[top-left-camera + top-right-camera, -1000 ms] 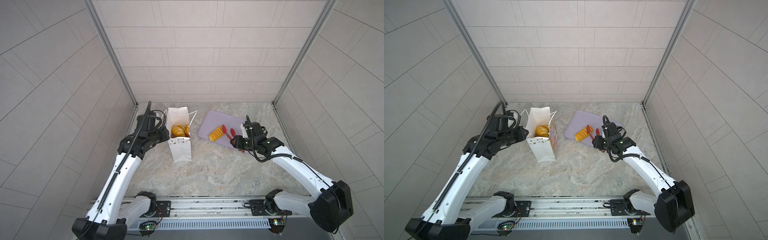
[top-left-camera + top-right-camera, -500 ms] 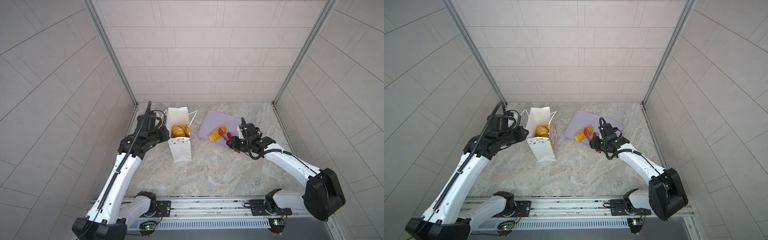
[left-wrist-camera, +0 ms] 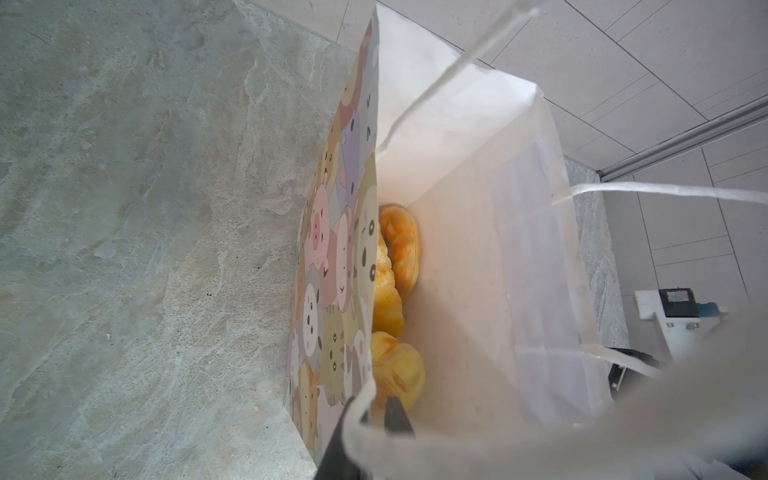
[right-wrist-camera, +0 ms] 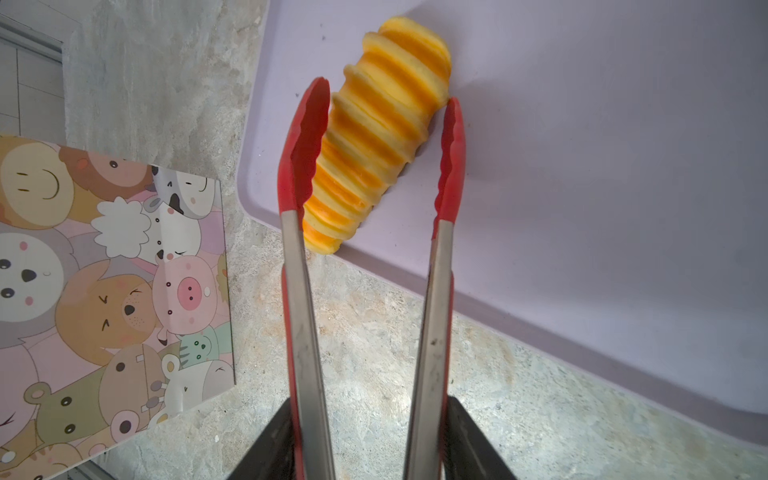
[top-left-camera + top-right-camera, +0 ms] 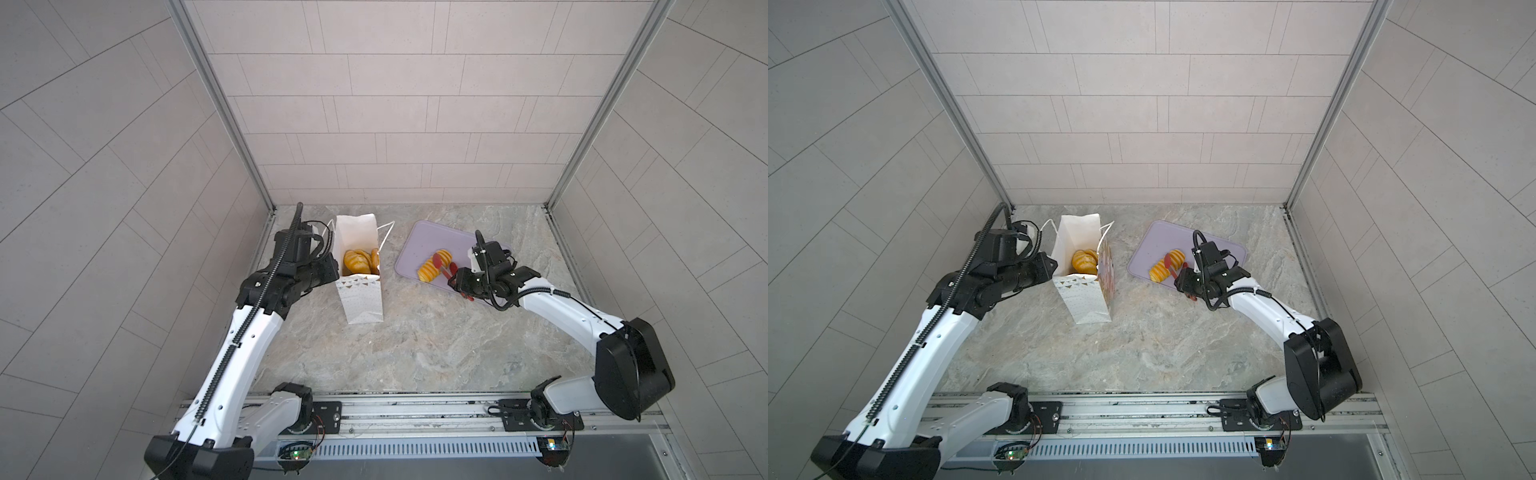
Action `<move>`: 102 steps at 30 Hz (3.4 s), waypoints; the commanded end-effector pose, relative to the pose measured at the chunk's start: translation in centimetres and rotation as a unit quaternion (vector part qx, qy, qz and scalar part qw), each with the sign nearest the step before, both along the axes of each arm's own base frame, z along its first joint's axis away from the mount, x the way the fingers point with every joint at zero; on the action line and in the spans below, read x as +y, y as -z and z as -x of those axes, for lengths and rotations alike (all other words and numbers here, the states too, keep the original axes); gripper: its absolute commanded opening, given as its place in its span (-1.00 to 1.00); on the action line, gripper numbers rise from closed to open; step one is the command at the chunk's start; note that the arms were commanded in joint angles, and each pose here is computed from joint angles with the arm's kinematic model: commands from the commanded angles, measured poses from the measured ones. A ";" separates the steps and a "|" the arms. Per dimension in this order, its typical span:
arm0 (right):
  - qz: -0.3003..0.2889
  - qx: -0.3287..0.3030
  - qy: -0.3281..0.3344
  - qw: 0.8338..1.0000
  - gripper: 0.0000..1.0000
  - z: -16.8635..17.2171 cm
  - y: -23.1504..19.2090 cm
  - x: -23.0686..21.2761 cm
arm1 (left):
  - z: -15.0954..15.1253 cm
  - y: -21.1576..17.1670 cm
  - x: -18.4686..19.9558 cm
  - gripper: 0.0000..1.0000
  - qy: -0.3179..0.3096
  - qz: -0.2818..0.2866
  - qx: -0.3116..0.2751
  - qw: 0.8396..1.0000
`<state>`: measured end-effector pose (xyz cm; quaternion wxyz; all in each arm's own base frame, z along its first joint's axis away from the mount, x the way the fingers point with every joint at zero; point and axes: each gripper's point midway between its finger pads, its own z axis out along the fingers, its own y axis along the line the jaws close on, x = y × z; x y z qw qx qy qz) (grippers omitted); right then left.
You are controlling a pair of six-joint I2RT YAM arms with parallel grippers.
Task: Place the fake bread into the paper bag
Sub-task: 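Lower the open tongs around the spiral bread on the tray, then close the tongs around the yellow spiral bread with the right gripper, then lift the spiral bread upright with the tongs off the tray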
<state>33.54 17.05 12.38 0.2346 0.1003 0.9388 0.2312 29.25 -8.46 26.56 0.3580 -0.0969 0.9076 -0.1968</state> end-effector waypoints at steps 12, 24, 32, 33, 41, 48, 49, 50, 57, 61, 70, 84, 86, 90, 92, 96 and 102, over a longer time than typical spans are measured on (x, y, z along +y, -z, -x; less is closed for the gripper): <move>-0.010 -0.021 -0.016 1.000 0.02 -3.9 -1.7 2.0 | 0.5 0.3 0.4 -0.69 0.002 -0.018 0.001 1.000; 0.009 0.015 -0.038 0.999 -0.11 -4.3 0.4 3.1 | 0.5 0.5 0.5 -0.69 0.001 -0.019 0.003 1.000; 0.012 0.007 -0.032 0.999 -0.24 -4.3 -0.1 2.8 | 0.5 0.4 0.5 -0.69 0.001 -0.020 0.002 1.000; 0.012 0.006 -0.031 0.999 -0.25 -4.3 -0.2 2.7 | 0.6 0.4 0.5 -0.69 0.002 -0.020 0.002 1.000; 0.011 -0.009 -0.028 1.000 -0.29 -4.3 -1.6 2.5 | 0.6 0.2 0.5 -0.69 0.002 -0.019 0.001 1.000; 0.009 -0.025 -0.025 0.999 -0.31 -4.2 -3.2 2.0 | 0.5 0.0 0.3 -0.68 0.002 -0.014 0.000 1.000; 0.010 -0.027 -0.024 0.999 -0.32 -4.1 -3.4 1.9 | 0.4 0.0 0.3 -0.68 0.002 -0.015 0.000 1.000; 0.010 -0.029 -0.022 0.999 -0.33 -4.2 -3.5 1.8 | 0.4 0.0 0.3 -0.68 0.004 -0.014 0.000 1.000; 0.009 -0.043 -0.019 0.999 -0.37 -4.1 -4.7 1.3 | 0.4 -0.2 0.2 -0.68 0.004 -0.013 -0.002 1.000; 0.008 -0.053 -0.017 0.998 -0.42 -4.2 -5.5 1.0 | 0.4 -0.2 0.2 -0.68 0.005 -0.012 -0.002 1.000; 0.009 -0.086 -0.015 0.996 -0.44 -3.9 -8.6 0.2 | 0.4 -0.4 0.2 -0.68 0.004 -0.013 -0.003 1.000; 0.002 -0.190 0.004 0.982 -0.43 -2.8 -18.0 -1.4 | 0.4 -0.8 0.3 -0.64 0.003 -0.011 -0.008 1.000; 0.000 -0.201 0.004 0.980 -0.44 -2.6 -19.4 -1.5 | 0.5 -1.0 0.2 -0.64 0.004 -0.010 -0.010 1.000; -0.006 -0.223 0.004 0.975 -0.44 -2.3 -22.0 -1.6 | 0.4 -1.1 0.2 -0.64 0.003 -0.009 -0.011 1.000; -0.011 -0.235 0.004 0.972 -0.43 -2.1 -23.4 -1.7 | 0.5 -1.1 0.3 -0.64 0.003 -0.009 -0.011 1.000; -0.015 -0.249 0.004 0.968 -0.43 -1.8 -25.1 -1.8 | 0.5 -1.2 0.2 -0.64 0.003 -0.009 -0.011 1.000; -0.024 -0.263 -0.002 0.964 -0.44 -1.1 -26.9 -1.5 | 0.6 -1.2 0.3 -0.64 0.003 -0.009 -0.012 1.000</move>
